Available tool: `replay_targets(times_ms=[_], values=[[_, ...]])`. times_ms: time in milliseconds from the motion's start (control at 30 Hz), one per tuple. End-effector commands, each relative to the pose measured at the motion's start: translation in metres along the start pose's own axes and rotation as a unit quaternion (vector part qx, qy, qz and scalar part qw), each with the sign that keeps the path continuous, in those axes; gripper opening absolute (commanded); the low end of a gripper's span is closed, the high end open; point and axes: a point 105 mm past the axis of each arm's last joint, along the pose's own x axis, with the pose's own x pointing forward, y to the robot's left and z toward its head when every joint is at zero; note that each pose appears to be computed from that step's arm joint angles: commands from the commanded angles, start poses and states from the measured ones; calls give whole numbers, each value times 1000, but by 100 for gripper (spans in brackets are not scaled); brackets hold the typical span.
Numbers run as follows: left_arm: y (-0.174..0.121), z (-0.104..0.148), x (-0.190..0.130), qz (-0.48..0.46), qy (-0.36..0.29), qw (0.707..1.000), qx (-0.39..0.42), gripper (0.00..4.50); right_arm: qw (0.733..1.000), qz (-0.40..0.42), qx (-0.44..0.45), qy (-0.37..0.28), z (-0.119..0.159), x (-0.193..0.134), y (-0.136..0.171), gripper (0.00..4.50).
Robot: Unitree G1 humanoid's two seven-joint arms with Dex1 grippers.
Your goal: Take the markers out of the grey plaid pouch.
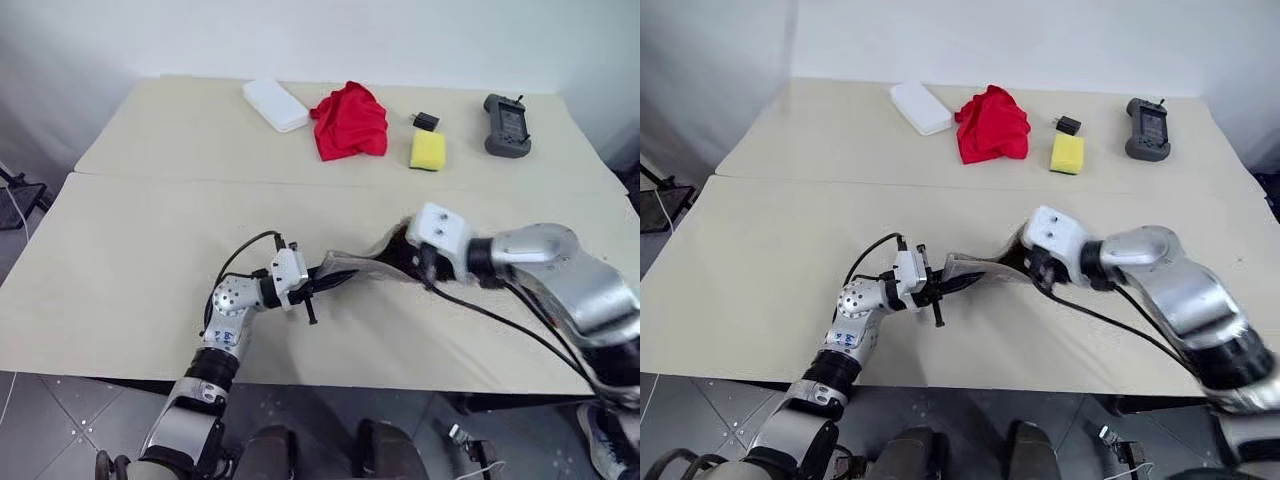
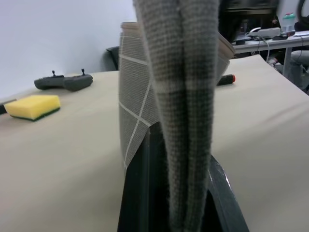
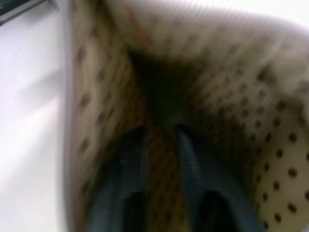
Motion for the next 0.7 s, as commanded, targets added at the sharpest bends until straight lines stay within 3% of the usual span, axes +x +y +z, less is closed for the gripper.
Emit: replay_targets(times_ms=[33, 100, 233, 533, 700], values=[[8, 18, 7, 4, -33, 999, 11, 0, 997, -1, -74, -10, 25, 15, -6, 254], [10, 18, 7, 2, -33, 999, -7, 0, 996, 26, -83, -4, 27, 23, -3, 330], [6, 22, 10, -29, -36, 999, -14, 0, 990, 44, -126, 46, 17, 34, -11, 435], [12, 28, 11, -25, -45, 998, -23, 0, 958, 143, -220, 120, -12, 37, -8, 435], [15, 28, 6, -14, -44, 999, -28, 0, 950, 156, -237, 132, -15, 40, -16, 435]])
